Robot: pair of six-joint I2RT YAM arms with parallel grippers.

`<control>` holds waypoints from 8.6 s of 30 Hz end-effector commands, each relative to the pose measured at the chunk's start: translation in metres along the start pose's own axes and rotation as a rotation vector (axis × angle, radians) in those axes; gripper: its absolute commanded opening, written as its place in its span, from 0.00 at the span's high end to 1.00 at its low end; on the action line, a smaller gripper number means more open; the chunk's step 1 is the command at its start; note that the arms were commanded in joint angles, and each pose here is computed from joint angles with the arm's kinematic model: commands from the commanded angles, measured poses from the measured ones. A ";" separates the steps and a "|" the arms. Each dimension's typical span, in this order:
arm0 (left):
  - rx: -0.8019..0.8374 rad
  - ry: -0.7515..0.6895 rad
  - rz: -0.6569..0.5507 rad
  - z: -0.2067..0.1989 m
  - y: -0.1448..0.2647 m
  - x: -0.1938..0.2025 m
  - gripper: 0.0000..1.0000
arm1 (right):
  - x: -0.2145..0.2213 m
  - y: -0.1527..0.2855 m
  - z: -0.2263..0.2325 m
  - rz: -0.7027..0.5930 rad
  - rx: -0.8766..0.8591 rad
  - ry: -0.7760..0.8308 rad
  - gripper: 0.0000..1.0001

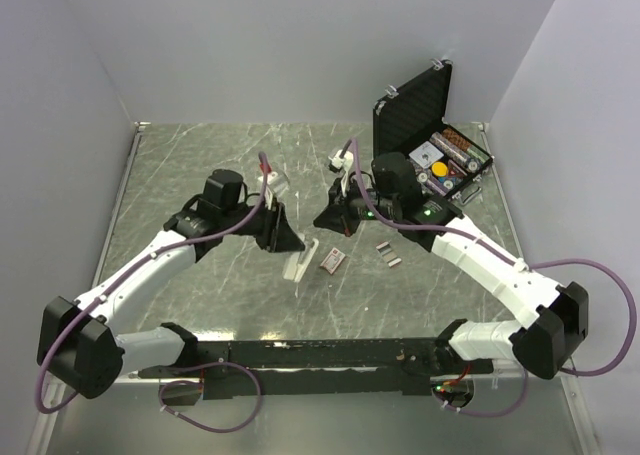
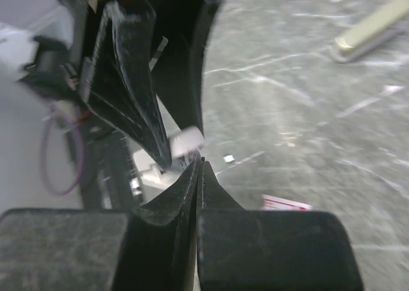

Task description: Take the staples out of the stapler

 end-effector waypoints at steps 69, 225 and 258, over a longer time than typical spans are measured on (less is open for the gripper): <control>0.199 -0.242 -0.223 -0.082 0.013 -0.028 0.99 | 0.007 0.047 0.050 -0.040 -0.299 -0.067 1.00; -0.904 0.191 -0.709 0.094 0.033 -0.074 0.99 | 0.043 -0.095 -0.014 -0.085 -0.187 -0.389 1.00; -0.826 0.198 -0.803 0.053 0.067 -0.107 0.99 | 0.032 -0.124 0.032 0.035 -0.067 -0.222 1.00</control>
Point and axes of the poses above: each gripper's point midway between its finger pads, its own y axis back along the fingers, its own z axis along the line the jaws close on, x = y × z, the point moved 2 cm from there along y, back along the fingers, and after that the axes turned 6 degrees about -y, right-handed, at the moved point
